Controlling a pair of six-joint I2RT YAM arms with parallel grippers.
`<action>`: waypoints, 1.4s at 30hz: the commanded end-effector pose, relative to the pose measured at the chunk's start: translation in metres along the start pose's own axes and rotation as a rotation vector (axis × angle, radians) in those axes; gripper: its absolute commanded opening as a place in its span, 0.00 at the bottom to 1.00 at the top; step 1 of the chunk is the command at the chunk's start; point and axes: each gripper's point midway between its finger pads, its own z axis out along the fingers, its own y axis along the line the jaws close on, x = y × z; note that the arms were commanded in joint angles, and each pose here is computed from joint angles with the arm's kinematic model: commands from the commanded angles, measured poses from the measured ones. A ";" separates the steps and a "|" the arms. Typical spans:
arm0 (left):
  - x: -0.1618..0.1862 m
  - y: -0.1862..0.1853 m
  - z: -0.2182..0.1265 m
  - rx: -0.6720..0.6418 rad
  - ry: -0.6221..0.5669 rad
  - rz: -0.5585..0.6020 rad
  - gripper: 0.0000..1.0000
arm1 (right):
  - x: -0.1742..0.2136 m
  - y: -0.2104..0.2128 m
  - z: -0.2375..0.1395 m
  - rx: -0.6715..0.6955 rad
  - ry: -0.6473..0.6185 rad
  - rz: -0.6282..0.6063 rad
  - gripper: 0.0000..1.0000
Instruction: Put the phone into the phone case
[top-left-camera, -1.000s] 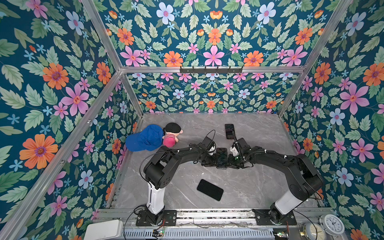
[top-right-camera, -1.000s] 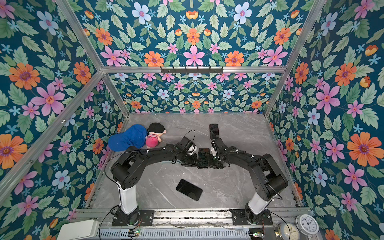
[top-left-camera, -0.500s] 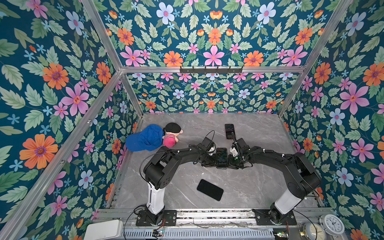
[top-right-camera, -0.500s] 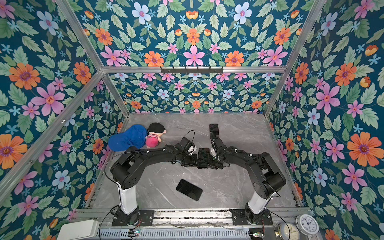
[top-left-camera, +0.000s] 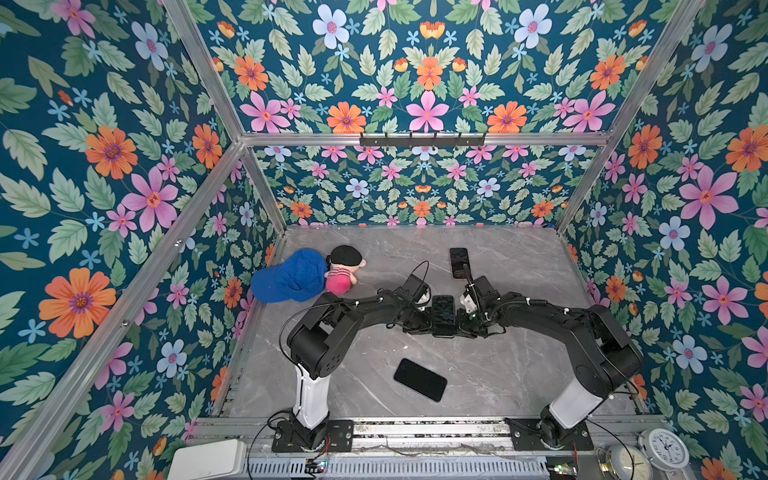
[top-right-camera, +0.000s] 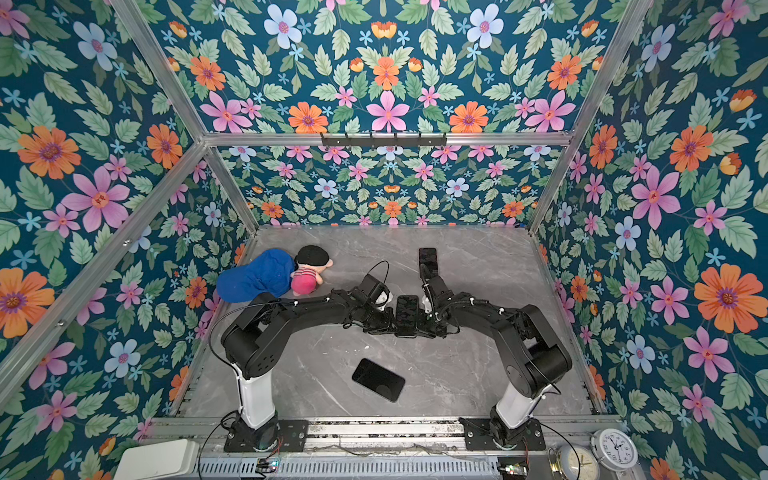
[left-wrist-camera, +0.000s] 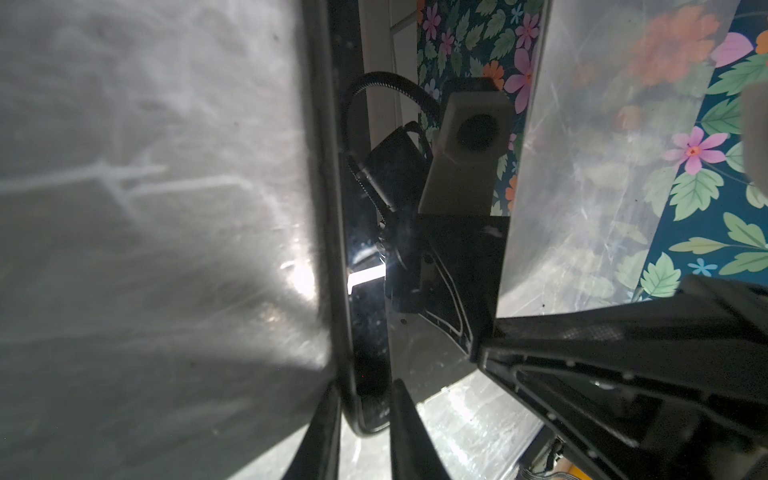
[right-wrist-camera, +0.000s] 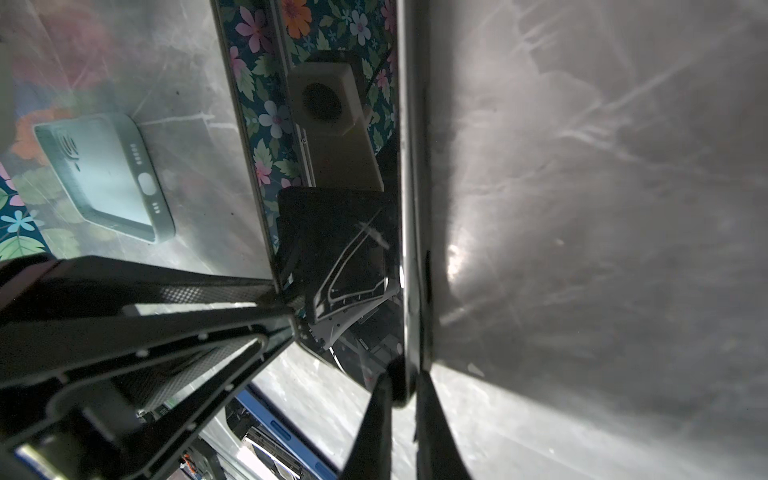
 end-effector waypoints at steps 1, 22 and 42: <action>0.000 -0.021 0.000 0.088 0.005 0.040 0.23 | 0.001 0.005 0.006 -0.022 0.005 -0.015 0.03; -0.001 -0.024 -0.009 0.080 -0.007 0.056 0.31 | -0.004 -0.003 -0.008 0.060 -0.030 -0.044 0.16; 0.002 -0.022 -0.002 0.105 0.004 0.034 0.35 | 0.000 0.001 0.002 0.008 -0.006 -0.024 0.06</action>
